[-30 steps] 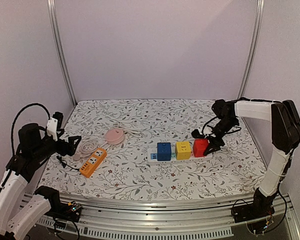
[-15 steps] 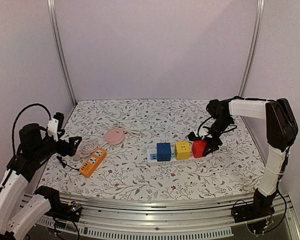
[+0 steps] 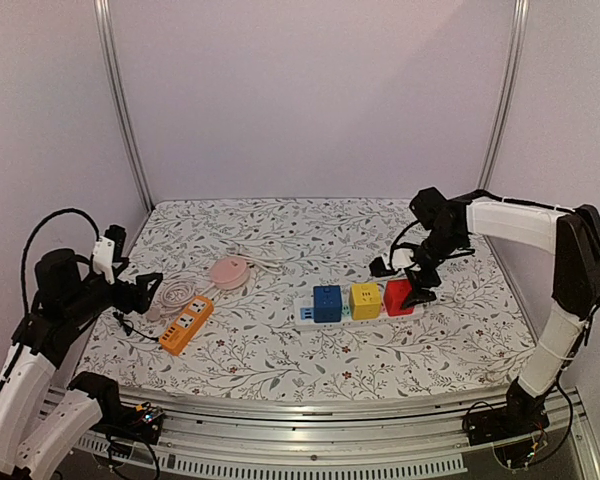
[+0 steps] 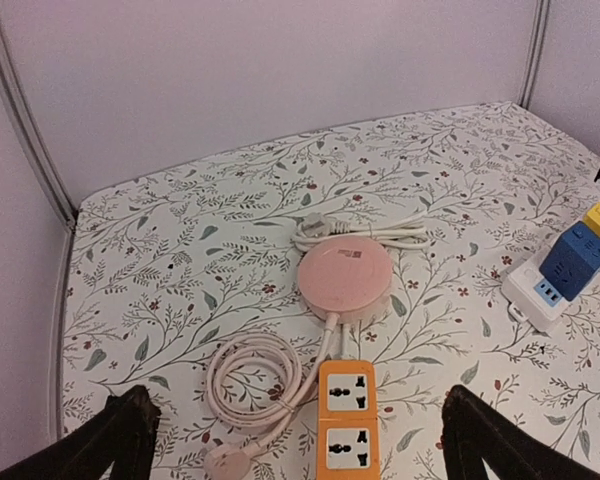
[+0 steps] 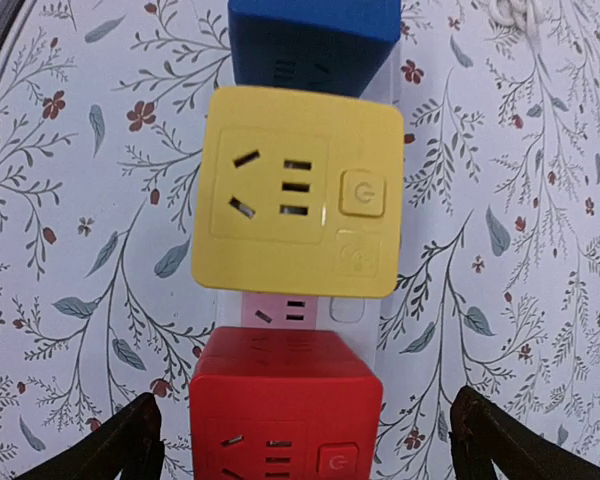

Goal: Insert the plug

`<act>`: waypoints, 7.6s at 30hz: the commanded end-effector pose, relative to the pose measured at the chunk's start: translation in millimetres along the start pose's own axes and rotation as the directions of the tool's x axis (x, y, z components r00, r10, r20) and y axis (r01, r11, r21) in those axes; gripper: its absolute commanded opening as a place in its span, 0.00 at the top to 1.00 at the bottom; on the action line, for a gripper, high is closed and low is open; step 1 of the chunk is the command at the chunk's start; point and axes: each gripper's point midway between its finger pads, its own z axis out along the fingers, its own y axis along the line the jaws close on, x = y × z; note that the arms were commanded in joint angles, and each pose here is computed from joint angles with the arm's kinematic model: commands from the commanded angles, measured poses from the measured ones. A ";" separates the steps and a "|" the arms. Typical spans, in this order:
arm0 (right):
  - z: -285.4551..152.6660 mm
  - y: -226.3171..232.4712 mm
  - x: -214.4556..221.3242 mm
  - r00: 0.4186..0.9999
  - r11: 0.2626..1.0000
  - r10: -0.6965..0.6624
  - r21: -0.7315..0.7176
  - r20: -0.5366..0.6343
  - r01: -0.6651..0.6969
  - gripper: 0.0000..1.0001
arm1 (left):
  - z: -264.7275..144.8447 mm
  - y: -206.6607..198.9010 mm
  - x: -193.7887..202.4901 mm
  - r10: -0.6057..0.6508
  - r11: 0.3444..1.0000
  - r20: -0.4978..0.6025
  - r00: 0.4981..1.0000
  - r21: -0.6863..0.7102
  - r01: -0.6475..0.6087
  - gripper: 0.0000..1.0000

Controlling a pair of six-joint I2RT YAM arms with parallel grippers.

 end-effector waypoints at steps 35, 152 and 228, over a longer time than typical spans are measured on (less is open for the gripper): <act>44.8 -36.6 -21.1 0.940 0.952 0.288 0.158 -0.183 -0.261 0.61 | -5.5 -2.7 -7.8 0.023 1.000 0.057 0.998 0.018 -0.024 0.03; -156.3 -71.1 -70.0 0.412 0.333 0.693 0.245 0.592 -0.911 0.01 | 85.2 -226.2 24.8 0.825 0.450 -0.358 0.437 0.884 -0.125 0.01; -158.6 -76.4 -127.4 0.204 0.400 0.674 -0.119 0.710 -0.909 0.02 | 86.9 67.5 35.1 0.422 0.903 -0.722 0.548 0.283 -0.323 1.00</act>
